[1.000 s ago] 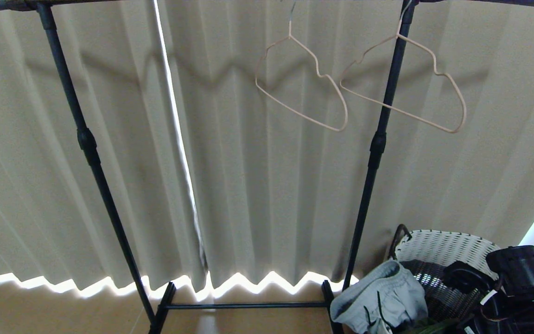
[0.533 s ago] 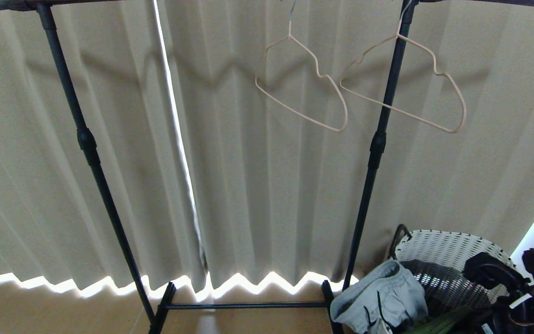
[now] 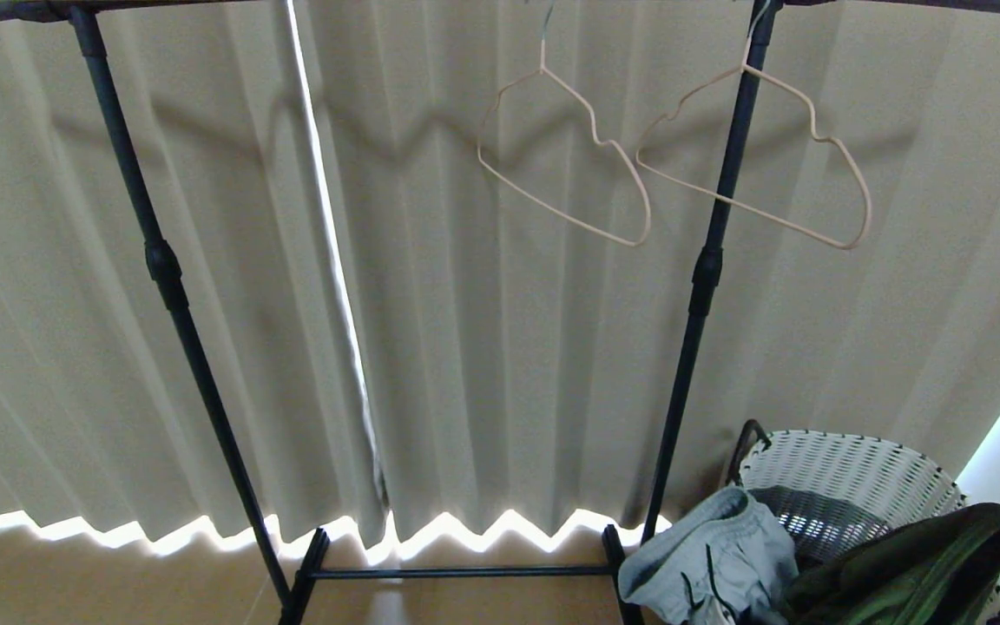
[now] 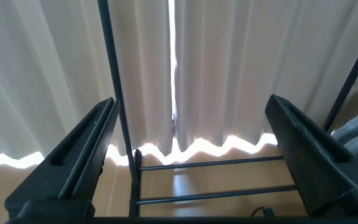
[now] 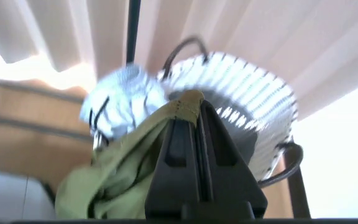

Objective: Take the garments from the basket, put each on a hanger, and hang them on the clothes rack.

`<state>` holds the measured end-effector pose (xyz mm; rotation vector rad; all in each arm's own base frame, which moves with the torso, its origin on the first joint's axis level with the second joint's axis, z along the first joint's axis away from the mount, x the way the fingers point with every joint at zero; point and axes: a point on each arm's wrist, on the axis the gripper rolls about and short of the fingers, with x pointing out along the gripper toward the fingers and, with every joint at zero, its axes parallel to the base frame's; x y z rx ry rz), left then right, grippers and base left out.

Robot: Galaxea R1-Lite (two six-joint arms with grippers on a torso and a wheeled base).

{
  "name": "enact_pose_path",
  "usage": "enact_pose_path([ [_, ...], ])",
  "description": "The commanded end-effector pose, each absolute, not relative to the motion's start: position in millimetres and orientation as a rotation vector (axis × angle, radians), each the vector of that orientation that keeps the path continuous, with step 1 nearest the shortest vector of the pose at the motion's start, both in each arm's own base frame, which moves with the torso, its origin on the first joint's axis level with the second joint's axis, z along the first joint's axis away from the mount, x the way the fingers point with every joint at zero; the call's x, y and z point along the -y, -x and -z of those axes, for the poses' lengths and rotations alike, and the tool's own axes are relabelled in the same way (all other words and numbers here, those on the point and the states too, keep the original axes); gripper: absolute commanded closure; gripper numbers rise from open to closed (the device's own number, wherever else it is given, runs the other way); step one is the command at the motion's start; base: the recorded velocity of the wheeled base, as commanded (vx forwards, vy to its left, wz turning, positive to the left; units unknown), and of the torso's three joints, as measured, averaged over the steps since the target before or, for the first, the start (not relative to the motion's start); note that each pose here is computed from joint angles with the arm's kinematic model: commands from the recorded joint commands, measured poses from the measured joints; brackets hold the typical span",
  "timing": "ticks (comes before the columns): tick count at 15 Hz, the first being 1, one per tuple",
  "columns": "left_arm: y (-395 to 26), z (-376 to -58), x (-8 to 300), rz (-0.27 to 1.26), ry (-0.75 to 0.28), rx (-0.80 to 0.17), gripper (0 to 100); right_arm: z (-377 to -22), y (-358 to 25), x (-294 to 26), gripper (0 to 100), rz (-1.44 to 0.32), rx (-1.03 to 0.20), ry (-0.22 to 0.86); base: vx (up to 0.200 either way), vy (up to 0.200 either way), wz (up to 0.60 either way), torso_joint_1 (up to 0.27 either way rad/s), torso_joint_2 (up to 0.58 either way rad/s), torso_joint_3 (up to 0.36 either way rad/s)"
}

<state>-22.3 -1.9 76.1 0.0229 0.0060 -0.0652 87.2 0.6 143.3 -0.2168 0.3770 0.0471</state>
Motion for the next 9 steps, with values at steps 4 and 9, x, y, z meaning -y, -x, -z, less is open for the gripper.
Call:
enact_pose_path([
  [4,22.3,-76.1,1.8,0.063,-0.021,-0.007,0,-149.7,-67.9,-0.5,100,-0.035,-0.264,0.218,-0.200,0.000,0.00,-0.001,0.00,-0.001],
  [9,22.3,-76.1,1.8,0.061,-0.021,-0.007,0,-147.8,-64.8,-0.4,100,-0.033,-0.258,0.218,-0.200,0.000,0.00,0.003,0.00,0.005],
])
